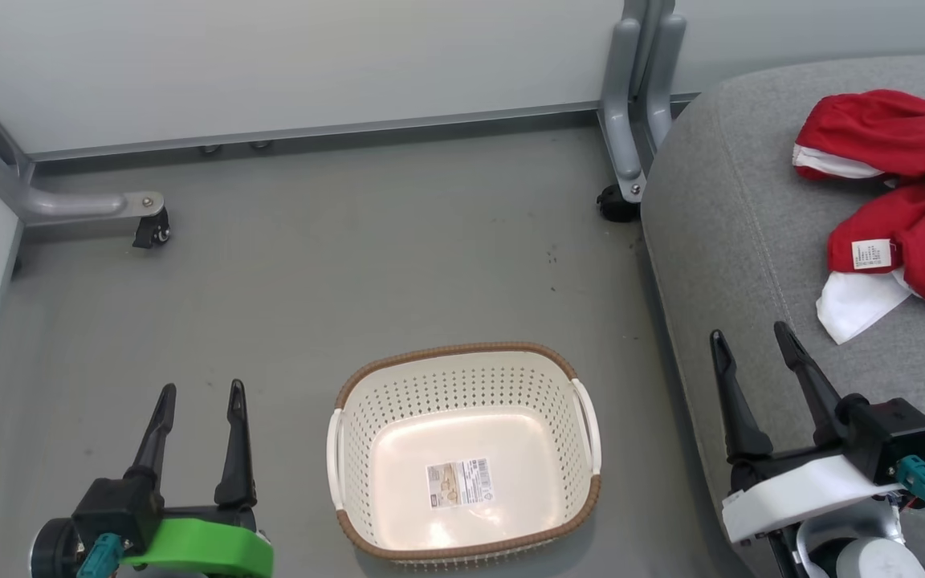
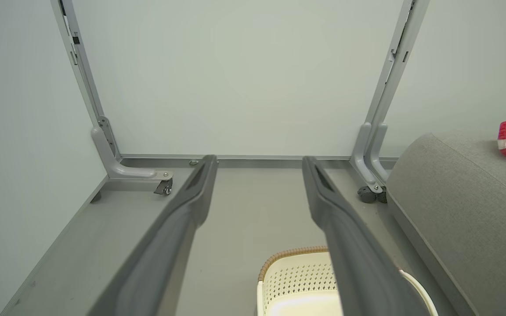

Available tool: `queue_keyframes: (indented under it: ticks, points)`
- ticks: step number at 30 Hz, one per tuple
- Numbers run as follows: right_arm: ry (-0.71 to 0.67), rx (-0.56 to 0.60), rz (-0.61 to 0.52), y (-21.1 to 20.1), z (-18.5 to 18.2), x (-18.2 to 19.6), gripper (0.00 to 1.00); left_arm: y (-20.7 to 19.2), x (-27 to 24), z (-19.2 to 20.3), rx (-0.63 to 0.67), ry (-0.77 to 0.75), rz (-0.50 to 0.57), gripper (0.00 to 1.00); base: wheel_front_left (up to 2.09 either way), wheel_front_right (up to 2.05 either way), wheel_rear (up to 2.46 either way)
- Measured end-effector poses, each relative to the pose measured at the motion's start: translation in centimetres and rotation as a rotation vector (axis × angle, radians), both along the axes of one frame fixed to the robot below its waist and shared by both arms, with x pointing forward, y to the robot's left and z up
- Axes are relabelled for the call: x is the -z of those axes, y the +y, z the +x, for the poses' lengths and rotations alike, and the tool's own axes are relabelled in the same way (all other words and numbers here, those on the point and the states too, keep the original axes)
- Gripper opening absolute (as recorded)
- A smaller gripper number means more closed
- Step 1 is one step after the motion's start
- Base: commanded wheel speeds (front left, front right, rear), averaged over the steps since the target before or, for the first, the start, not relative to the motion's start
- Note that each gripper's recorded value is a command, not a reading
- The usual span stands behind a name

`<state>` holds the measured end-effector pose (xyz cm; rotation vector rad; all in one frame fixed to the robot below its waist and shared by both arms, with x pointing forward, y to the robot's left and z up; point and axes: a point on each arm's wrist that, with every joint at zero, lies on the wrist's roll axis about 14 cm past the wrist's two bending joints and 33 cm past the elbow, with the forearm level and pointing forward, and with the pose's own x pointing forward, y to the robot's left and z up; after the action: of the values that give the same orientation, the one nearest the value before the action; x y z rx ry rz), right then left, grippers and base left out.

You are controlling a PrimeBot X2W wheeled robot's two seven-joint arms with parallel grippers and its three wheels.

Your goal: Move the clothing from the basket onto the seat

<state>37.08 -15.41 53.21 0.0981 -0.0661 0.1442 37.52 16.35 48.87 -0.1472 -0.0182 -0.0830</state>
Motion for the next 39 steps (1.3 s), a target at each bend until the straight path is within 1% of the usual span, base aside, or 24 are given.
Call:
queue_keyframes:
  ticks: [8, 35, 36, 39]
  points:
    - [0.022, 0.002, 0.011, -0.1, -1.0, 0.2, 1.00, -0.1, 0.4, -0.8, 0.005, 0.011, 0.015, 1.00, 0.00, 0.00, 0.00]
    - [0.031, 0.007, 0.007, -0.3, -1.2, 0.0, 1.00, 0.3, 1.6, -1.2, -0.008, 0.046, 0.017, 1.00, 0.00, 0.00, 0.00]
    - [0.034, 0.007, 0.008, -0.3, -1.2, 0.1, 0.00, 0.3, 1.7, -1.3, -0.007, 0.049, 0.016, 0.00, 0.00, 0.00, 0.00]
    - [0.059, 0.008, 0.011, -0.3, -1.2, 0.9, 0.00, 0.2, 2.5, -1.5, -0.006, 0.076, 0.015, 0.00, 0.00, 0.00, 0.00]
